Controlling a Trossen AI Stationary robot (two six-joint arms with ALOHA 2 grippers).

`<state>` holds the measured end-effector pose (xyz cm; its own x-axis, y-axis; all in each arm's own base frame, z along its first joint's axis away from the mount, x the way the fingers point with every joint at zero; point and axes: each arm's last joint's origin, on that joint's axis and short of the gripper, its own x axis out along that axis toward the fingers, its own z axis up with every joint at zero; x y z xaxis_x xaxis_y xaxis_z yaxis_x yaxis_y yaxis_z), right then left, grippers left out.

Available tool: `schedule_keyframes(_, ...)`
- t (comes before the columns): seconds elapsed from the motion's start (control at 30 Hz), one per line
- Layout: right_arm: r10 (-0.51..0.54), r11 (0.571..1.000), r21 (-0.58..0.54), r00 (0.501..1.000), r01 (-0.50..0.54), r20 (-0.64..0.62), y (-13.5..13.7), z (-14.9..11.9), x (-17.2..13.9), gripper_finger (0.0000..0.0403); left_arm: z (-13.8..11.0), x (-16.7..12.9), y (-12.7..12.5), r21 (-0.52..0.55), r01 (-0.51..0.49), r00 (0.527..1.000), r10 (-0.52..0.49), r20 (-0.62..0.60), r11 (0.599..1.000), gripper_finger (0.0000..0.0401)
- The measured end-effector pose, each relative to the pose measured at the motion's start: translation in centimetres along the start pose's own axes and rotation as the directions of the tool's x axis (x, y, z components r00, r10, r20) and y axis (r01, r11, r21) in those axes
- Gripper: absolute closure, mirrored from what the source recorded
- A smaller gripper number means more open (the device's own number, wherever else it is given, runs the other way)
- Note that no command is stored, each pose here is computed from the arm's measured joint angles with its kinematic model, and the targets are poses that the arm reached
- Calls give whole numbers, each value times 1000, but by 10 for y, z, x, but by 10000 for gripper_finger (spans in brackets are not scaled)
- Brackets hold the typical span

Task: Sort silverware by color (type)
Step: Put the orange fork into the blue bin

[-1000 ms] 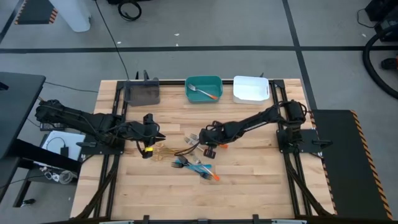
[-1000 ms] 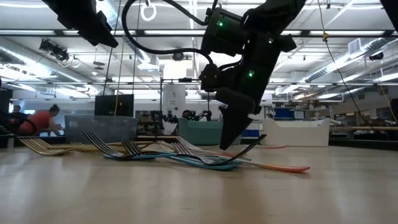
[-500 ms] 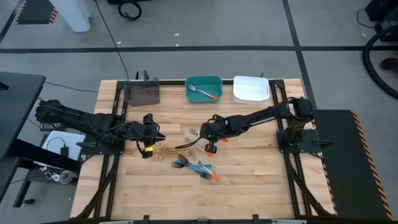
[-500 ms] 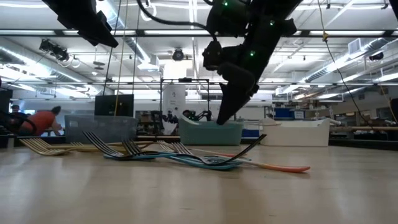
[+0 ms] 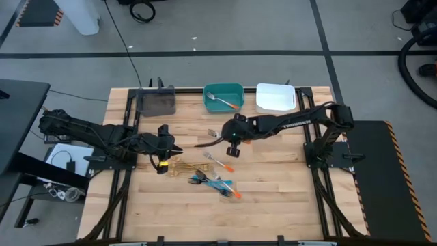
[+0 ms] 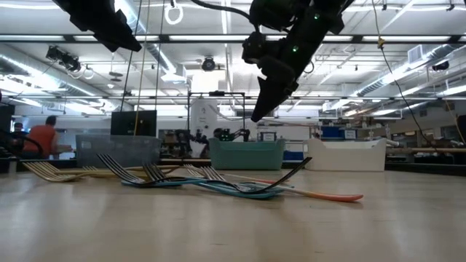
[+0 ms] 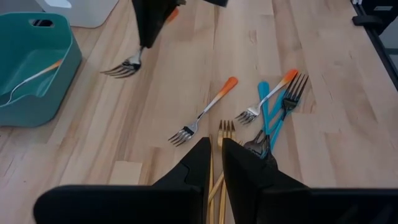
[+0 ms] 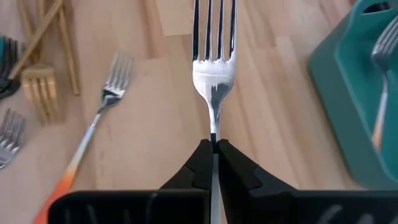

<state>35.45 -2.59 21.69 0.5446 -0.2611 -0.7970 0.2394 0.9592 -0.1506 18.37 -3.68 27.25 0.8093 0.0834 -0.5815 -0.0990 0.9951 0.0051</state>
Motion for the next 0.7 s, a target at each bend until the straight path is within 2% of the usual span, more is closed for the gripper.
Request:
schedule_keyframes(0.5, 38, 997, -68, 998, -35, 44, -24, 6, 5, 384, 0, 0, 0, 16, 0, 1000, 0, 2, 1000, 351)
schedule_keyframes(0.7, 83, 994, -80, 995, -79, 52, -33, 7, 7, 384, 1, 0, 0, 25, -8, 1000, 7, 12, 1000, 351)
